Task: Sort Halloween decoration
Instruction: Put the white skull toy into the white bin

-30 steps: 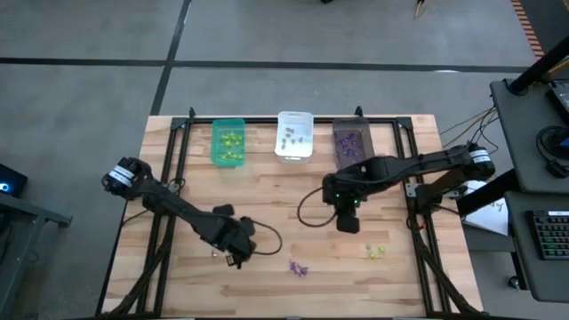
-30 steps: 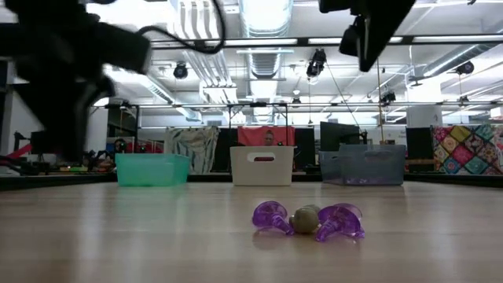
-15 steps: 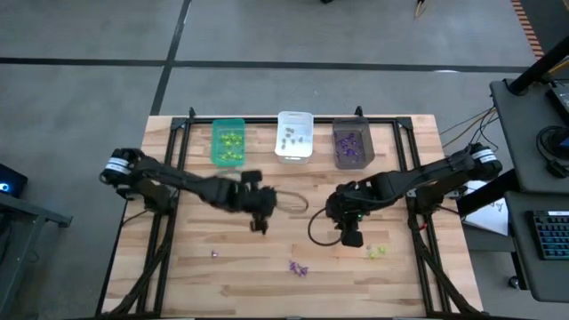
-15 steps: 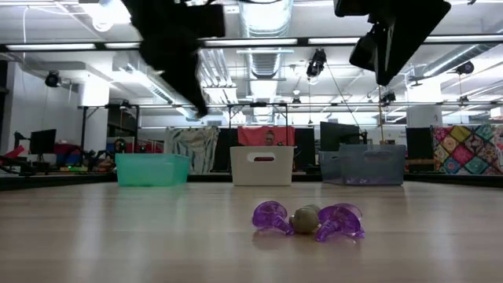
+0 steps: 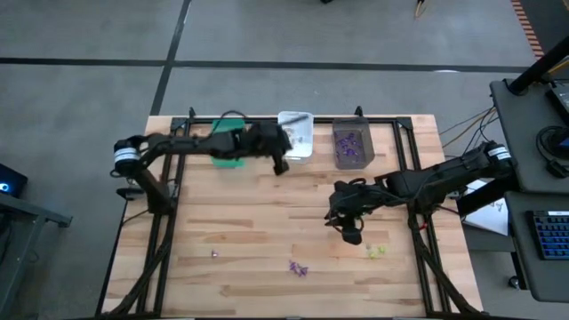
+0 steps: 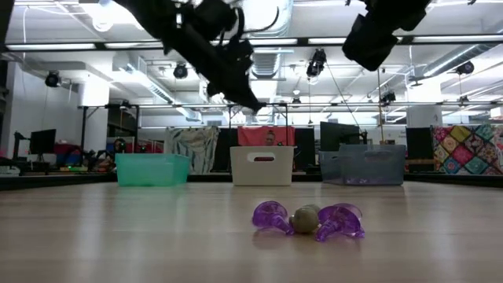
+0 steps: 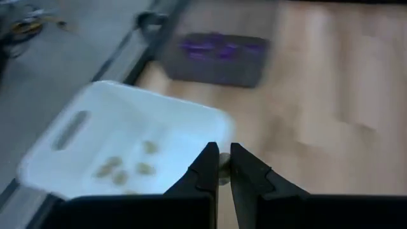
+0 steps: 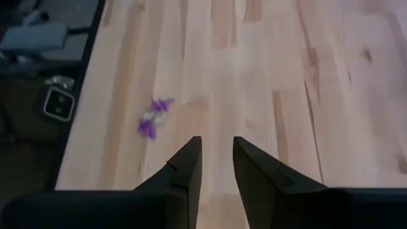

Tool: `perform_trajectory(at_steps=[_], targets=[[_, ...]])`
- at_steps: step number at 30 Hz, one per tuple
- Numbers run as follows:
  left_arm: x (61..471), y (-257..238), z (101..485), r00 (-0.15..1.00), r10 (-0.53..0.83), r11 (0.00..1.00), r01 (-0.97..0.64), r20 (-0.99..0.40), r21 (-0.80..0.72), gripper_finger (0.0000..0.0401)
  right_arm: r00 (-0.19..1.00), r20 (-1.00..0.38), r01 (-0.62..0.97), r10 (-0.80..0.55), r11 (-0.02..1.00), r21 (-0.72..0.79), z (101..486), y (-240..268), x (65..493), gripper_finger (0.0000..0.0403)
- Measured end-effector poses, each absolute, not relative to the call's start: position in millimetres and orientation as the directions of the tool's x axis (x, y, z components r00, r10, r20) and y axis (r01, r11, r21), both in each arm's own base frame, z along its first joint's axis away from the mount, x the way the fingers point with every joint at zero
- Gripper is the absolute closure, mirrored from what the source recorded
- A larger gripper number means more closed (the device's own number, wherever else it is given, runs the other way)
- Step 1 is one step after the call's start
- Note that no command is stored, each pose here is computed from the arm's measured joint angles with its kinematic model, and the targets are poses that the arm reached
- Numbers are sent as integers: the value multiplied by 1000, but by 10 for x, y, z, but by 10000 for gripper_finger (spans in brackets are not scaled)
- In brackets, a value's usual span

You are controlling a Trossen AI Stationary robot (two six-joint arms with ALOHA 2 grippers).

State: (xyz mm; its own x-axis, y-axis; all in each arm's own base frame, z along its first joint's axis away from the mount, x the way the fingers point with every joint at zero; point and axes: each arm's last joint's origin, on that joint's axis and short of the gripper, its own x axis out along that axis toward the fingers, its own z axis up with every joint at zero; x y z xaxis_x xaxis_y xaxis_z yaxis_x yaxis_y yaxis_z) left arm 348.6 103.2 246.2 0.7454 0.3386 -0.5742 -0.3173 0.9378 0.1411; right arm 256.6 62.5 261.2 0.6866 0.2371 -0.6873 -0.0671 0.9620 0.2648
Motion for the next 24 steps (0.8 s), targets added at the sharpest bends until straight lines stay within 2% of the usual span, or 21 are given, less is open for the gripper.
perform_trajectory(at_steps=[7, 16, 24], targets=[[3435, 1612, 2305, 681, 431, 872, -484, -593, 77, 401, 711, -676, -63, 194, 975, 214, 2600, 622, 2611, 327], [3585, 1811, 2121, 654, 421, 860, -508, -629, 47, 400, 723, -683, 15, 103, 986, 164, 2580, 599, 2624, 324], [3715, 1876, 2019, 626, 407, 862, -505, -665, 51, 348, 733, -680, 139, -14, 982, 129, 2536, 567, 2616, 332]])
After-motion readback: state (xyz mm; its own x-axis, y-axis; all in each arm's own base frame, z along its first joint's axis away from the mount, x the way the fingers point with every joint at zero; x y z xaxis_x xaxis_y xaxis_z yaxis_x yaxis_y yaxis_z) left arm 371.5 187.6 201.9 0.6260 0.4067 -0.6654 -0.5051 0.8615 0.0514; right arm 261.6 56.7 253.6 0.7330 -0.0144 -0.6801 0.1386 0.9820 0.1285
